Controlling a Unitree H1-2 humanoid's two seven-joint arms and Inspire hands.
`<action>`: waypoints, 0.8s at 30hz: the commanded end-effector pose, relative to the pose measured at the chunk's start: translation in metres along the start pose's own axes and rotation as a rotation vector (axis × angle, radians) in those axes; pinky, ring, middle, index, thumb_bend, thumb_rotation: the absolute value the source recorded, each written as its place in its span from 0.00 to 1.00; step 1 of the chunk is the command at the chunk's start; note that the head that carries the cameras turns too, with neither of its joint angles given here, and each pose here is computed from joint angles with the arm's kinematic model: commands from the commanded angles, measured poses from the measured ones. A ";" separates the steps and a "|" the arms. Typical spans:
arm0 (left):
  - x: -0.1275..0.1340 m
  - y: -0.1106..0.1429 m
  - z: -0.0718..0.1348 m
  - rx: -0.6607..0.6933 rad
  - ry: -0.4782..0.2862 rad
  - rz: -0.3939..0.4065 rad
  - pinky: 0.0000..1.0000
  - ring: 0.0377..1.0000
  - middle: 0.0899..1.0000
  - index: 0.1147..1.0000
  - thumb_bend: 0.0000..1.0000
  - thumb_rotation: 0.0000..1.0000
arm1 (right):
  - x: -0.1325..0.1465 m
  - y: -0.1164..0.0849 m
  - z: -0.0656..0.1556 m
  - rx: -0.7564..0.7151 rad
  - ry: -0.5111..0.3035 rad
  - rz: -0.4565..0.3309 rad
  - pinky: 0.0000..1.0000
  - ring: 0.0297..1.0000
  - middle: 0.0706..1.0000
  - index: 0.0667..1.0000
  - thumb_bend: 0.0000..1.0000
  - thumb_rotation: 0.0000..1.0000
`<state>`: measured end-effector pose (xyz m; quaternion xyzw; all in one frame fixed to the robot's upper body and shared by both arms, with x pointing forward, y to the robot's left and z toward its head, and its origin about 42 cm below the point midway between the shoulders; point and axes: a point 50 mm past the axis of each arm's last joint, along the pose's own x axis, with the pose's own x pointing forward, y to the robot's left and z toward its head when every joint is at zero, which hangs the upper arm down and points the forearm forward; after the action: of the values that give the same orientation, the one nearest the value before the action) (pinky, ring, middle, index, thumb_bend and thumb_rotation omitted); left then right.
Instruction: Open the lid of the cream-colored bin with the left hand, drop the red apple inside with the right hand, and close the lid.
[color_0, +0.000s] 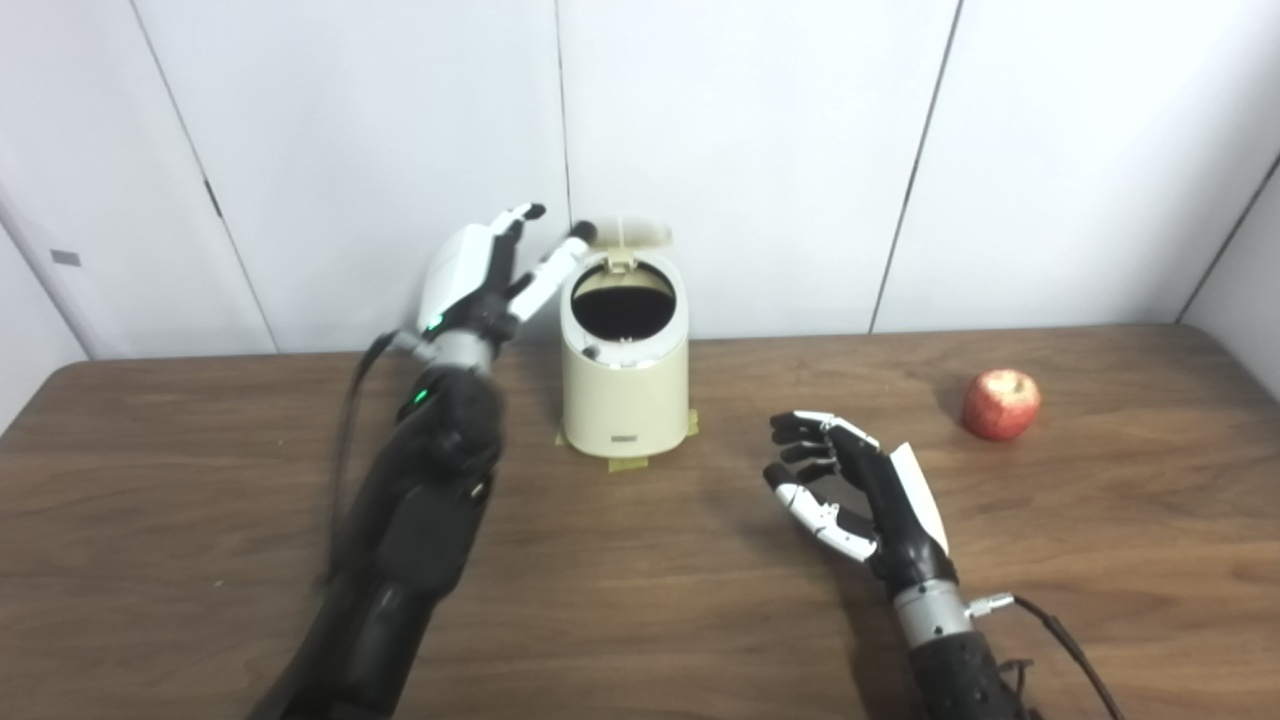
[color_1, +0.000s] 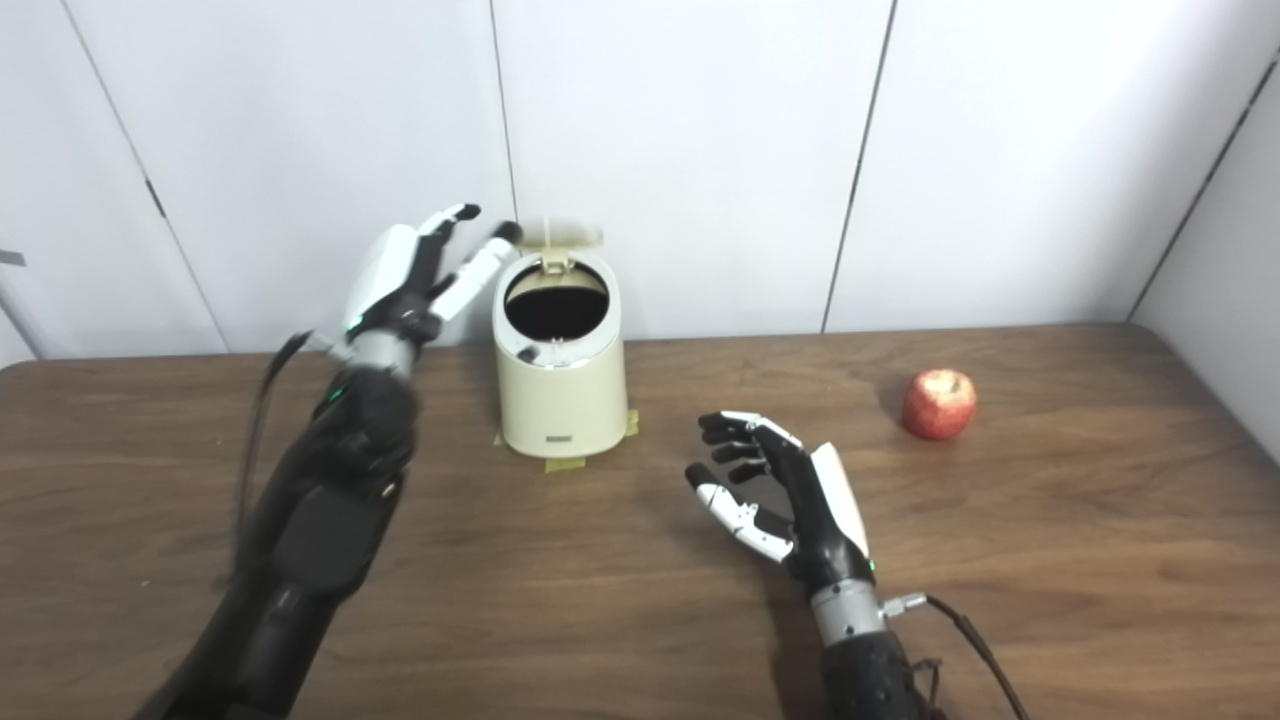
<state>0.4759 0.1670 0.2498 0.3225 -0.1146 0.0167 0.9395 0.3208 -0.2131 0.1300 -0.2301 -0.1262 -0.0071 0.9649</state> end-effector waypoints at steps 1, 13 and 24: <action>0.000 0.022 0.020 -0.088 -0.161 0.082 0.76 0.85 0.87 0.84 0.45 1.00 | 0.003 -0.008 0.012 -0.033 -0.063 -0.047 0.56 0.65 0.67 0.67 0.26 0.52; -0.105 0.054 -0.015 -0.427 -0.286 0.163 0.71 0.77 0.76 0.72 0.21 0.73 | 0.022 -0.083 0.074 -0.467 -0.200 -0.038 0.65 0.74 0.77 0.74 0.66 0.35; -0.172 0.051 -0.056 -0.409 -0.330 0.071 0.73 0.79 0.77 0.73 0.36 0.81 | 0.068 -0.152 0.098 -0.815 -0.101 0.059 0.63 0.81 0.89 0.84 0.96 0.42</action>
<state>0.3125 0.2520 0.1815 0.1214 -0.2279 -0.0186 0.9659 0.3433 -0.2994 0.2632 -0.5786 -0.1226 0.0067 0.8063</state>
